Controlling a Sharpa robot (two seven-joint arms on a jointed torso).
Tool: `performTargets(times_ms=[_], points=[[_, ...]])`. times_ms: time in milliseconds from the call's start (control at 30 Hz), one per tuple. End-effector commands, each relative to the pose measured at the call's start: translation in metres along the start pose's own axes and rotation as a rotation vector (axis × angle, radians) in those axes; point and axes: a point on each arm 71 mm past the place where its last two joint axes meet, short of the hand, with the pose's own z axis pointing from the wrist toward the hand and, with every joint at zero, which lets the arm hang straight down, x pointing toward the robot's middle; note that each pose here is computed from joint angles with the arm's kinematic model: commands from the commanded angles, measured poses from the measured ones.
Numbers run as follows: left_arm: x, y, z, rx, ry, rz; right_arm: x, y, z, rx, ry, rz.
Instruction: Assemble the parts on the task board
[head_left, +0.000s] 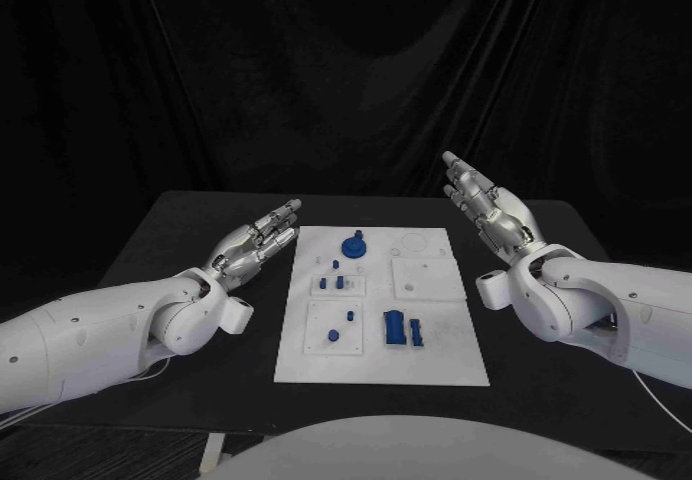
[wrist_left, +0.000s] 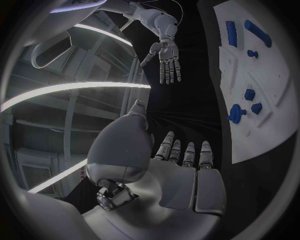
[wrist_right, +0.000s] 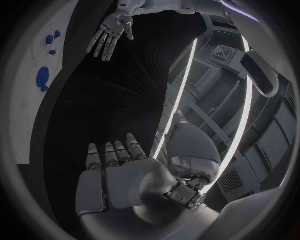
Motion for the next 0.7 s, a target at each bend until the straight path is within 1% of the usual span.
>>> performTargets(times_ms=[33,167,267,300,333,367,467,600,633,700], points=[[0.0016,-0.0022,0.0027,0.007,-0.013,0.002,0.001,0.001,0.003,0.007,-0.024,0.003],[0.0046,-0.0072,0.0093,0.014,-0.051,0.013,0.003,0.002,0.011,0.028,-0.086,0.016],[0.0081,-0.013,0.0163,0.022,-0.095,0.024,0.006,0.004,0.02,0.055,-0.155,0.034],[0.0102,-0.0165,0.0203,0.026,-0.121,0.029,0.007,0.005,0.024,0.073,-0.196,0.046],[0.0109,-0.0178,0.0217,0.027,-0.131,0.031,0.008,0.006,0.026,0.08,-0.213,0.052],[0.0136,-0.0222,0.0265,0.031,-0.165,0.037,0.009,0.006,0.031,0.1,-0.252,0.065],[0.019,-0.0315,0.0357,0.036,-0.233,0.046,0.012,0.008,0.037,0.134,-0.314,0.089],[0.0264,-0.0442,0.0465,0.038,-0.327,0.052,0.015,0.008,0.042,0.165,-0.364,0.112],[0.0293,-0.0492,0.0503,0.037,-0.363,0.053,0.015,0.009,0.043,0.172,-0.375,0.116],[0.0329,-0.0553,0.0546,0.035,-0.407,0.053,0.015,0.009,0.043,0.176,-0.38,0.119]])
